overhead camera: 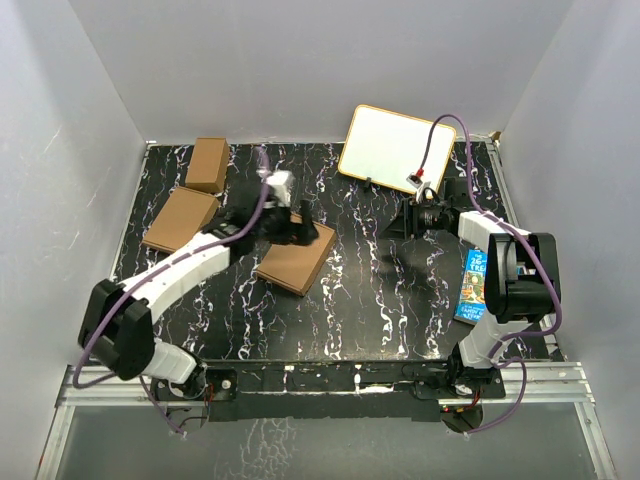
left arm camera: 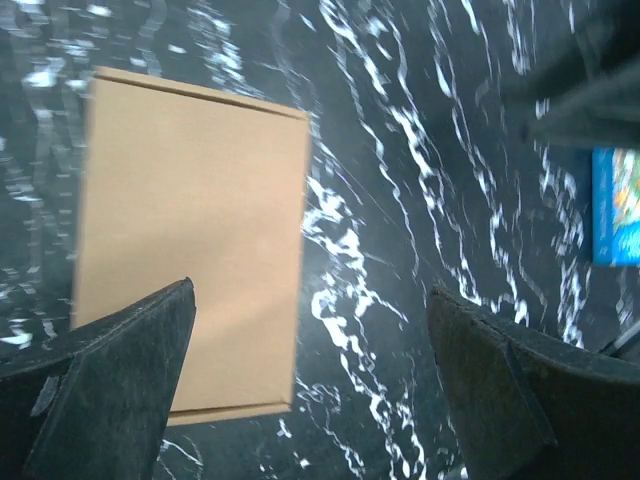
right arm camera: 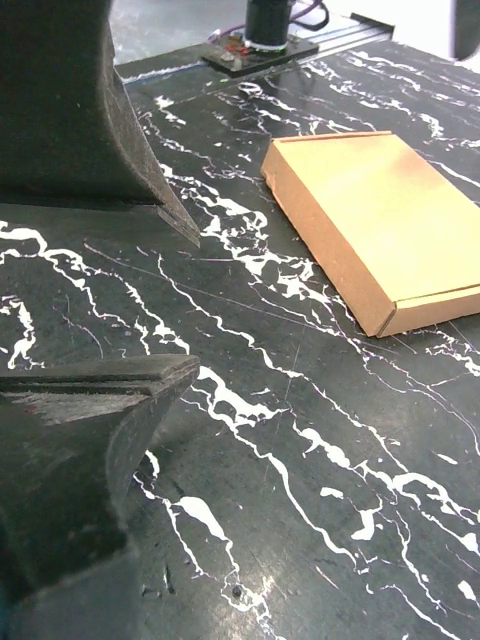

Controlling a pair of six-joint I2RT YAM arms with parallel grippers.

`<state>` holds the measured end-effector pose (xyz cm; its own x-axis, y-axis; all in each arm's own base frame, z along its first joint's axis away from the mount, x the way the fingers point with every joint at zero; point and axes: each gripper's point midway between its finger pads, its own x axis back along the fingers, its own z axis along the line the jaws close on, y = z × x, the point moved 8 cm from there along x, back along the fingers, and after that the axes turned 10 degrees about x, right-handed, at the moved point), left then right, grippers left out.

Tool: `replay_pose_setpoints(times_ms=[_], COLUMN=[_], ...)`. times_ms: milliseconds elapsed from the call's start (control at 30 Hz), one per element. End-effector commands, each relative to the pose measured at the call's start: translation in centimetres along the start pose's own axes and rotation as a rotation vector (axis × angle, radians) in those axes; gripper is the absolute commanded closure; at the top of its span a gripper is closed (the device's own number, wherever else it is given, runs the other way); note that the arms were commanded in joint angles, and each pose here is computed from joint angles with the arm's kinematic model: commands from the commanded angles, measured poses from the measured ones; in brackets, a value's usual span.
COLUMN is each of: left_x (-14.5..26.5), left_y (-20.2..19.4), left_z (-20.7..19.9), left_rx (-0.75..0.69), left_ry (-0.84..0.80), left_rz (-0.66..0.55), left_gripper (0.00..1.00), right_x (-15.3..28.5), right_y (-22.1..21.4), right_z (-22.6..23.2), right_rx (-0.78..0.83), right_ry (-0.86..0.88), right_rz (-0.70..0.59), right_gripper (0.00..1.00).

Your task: Fold the paper box

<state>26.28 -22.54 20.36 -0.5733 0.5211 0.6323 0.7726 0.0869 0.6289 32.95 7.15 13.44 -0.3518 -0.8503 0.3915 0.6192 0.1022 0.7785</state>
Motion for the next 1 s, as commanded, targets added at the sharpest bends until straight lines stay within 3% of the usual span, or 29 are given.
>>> replay_pose_setpoints(times_ms=[0,200,333,467,533,667,833,967], left_x=[1.1,3.9,6.2,8.5,9.8,12.6,15.9,18.3], left_y=[1.2,2.3,4.1,6.5,8.1,11.4,14.6,16.2], left_z=[3.2,8.0,8.2,7.5,6.9,5.0,2.6,1.0], left_rx=[0.237,0.424,0.397,0.337,0.293,0.215,0.157,0.117], left_ry=[-0.18,-0.214,-0.208,-0.165,-0.155,-0.177,-0.222,-0.26], left_rz=[-0.073,-0.199,-0.287,-0.32,-0.345,-0.421,-0.51,-0.565], left_gripper=[0.03,0.03,0.03,0.03,0.03,0.03,0.03,0.03], right_x=[1.1,3.4,6.3,9.6,11.1,14.1,16.8,17.7], right_y=[2.4,3.7,5.4,8.3,10.3,16.0,21.1,22.8], right_z=[0.4,0.6,1.3,3.3,4.6,6.8,13.2,15.6], right_rx=[0.214,0.385,0.548,0.713,0.735,0.537,0.579,0.588], right_ry=[0.001,-0.129,-0.252,-0.432,-0.509,-0.656,-0.576,-0.521], right_rz=[-0.027,-0.025,-0.064,-0.13,-0.171,-0.247,-0.412,-0.454], right_gripper=[0.49,0.4,0.24,0.0,0.01,0.0,0.0,0.0])
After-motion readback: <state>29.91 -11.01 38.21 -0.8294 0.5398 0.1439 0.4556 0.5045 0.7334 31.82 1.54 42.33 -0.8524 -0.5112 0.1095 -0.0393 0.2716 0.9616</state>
